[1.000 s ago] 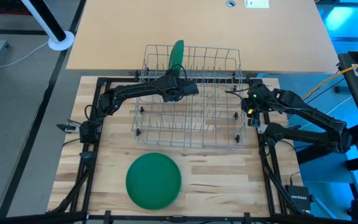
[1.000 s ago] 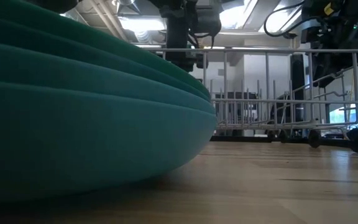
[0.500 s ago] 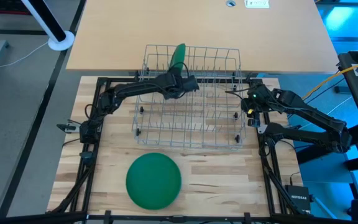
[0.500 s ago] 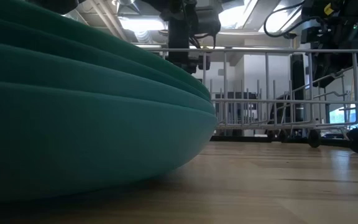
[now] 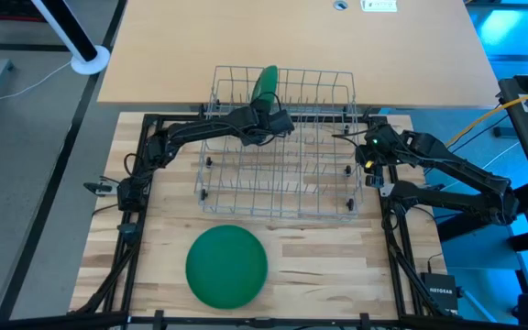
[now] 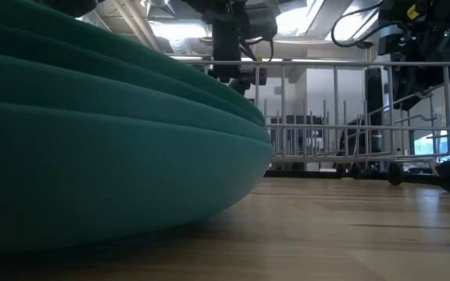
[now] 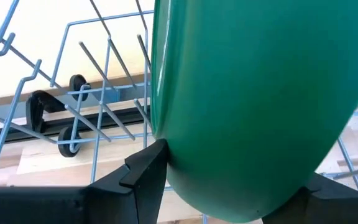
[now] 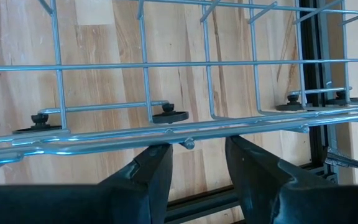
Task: Sort dishes
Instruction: Put the top green plate into the dish rack
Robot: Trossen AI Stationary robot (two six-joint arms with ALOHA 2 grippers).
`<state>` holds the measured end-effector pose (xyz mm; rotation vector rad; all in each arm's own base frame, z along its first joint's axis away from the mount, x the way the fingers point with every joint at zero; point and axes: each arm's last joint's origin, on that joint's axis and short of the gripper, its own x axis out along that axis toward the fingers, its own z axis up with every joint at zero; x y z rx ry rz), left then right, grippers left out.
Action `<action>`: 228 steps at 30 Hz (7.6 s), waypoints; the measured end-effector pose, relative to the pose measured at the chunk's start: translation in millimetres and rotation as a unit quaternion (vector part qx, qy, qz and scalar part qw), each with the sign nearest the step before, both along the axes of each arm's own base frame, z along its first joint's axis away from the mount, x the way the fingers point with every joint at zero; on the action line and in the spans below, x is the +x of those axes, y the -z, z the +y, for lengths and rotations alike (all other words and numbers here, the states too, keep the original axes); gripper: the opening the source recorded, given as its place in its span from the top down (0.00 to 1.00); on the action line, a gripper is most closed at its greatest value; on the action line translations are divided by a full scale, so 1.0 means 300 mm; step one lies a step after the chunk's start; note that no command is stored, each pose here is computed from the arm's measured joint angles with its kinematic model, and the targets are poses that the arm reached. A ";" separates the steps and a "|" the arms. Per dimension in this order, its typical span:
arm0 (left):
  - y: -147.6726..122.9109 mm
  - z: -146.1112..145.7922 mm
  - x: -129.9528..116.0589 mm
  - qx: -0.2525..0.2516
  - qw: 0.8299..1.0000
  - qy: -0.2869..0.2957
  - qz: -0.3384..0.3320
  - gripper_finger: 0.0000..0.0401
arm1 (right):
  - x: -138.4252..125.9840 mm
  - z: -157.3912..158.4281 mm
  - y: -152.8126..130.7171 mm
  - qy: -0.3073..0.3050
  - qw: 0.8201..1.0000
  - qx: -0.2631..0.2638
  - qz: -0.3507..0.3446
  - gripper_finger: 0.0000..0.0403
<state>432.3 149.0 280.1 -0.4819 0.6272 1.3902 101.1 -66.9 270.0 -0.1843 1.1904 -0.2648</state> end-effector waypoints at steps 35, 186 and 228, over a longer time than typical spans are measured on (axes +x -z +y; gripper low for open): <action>-0.056 -0.036 -0.021 0.003 1.000 0.008 -0.009 0.51 | -0.001 0.000 0.000 -0.012 1.000 -0.004 0.006 0.62; -0.218 -1.261 -0.217 -0.100 0.917 0.320 -0.218 0.04 | -0.003 0.006 -0.082 -0.030 0.999 -0.024 -0.039 0.62; 0.157 -1.340 -0.549 -0.261 0.963 -0.035 0.059 0.11 | 0.002 0.002 -0.086 -0.033 0.998 -0.032 -0.048 0.62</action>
